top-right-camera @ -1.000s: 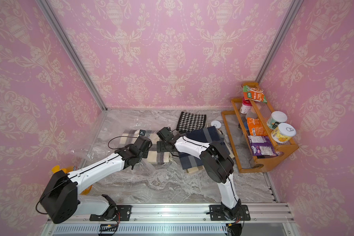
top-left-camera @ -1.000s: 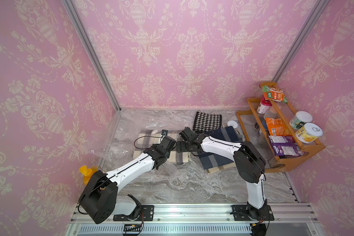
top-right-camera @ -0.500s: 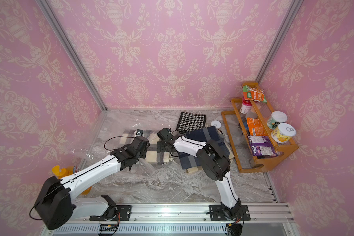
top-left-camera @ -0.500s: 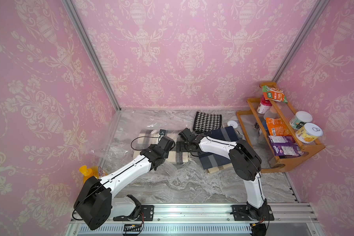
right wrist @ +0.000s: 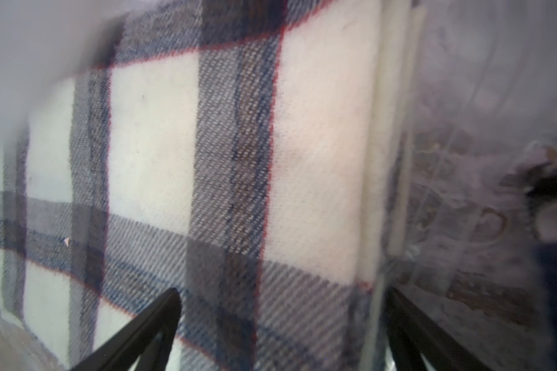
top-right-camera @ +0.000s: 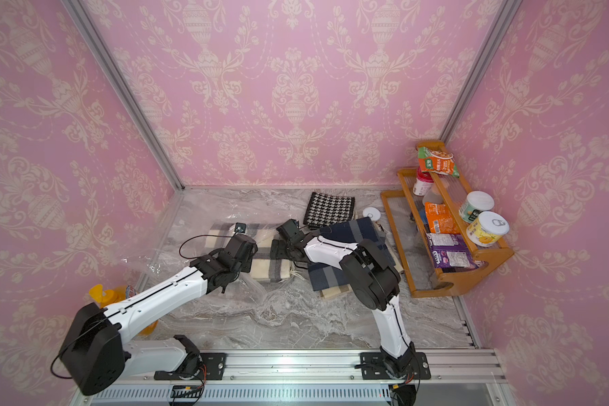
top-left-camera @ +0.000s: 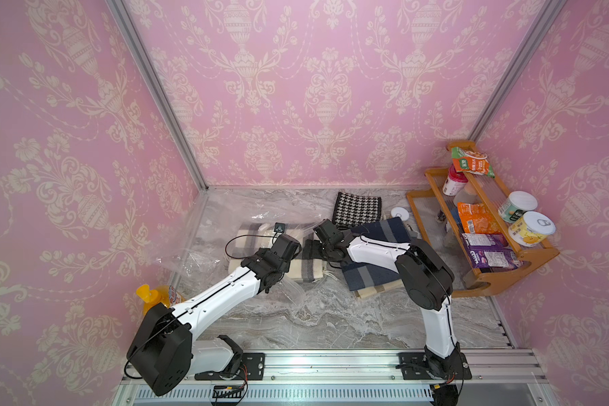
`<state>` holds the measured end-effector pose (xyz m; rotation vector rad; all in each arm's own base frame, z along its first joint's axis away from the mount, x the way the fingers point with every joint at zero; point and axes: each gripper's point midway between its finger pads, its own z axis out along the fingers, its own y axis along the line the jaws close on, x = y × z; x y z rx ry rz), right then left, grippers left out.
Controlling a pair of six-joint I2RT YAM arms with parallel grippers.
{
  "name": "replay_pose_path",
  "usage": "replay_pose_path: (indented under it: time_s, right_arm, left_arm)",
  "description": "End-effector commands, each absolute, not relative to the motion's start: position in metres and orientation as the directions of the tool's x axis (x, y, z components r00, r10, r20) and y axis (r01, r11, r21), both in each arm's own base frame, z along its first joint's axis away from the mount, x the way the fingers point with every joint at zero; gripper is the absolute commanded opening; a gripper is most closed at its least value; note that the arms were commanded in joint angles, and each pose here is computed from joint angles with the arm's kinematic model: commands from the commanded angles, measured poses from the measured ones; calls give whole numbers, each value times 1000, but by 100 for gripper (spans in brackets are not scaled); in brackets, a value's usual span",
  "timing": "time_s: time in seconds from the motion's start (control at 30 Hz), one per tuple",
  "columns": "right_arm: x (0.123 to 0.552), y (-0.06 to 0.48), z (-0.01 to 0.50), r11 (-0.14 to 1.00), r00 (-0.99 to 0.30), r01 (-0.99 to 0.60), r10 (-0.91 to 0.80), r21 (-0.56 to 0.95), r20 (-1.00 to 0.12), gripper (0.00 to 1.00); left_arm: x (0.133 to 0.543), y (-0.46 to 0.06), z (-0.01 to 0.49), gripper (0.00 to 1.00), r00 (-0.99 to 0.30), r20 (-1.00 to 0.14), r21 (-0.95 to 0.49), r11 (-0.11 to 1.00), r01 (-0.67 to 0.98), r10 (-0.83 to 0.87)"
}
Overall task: Take the scarf out of the vacuum bag
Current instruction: Take out the scarf from the vacuum bag.
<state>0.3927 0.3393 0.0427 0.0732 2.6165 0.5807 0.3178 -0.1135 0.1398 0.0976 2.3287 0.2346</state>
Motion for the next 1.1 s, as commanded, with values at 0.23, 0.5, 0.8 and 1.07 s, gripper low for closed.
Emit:
replay_pose_path:
  time_s: [0.23,0.5,0.8,1.07]
  right_arm:
    - [373,372,61,809,-922,-91,151,581,-355,87]
    - [359,405,81,772,-925,-145,115,619,-361,85]
    - [357,415,64,718,-934,-104,167,688,-315,78]
    - [357,415,67,713,-932,-102,176,694,-317,47]
  left_arm:
    - [308,-105,132,0,-721,-681,195,981,-9,129]
    - [307,-106,129,0,-723,-679,189,982,-4,128]
    - [307,-107,132,0,-719,-684,179,984,0,124]
    - [307,-108,133,0,-718,-686,174,985,1,122]
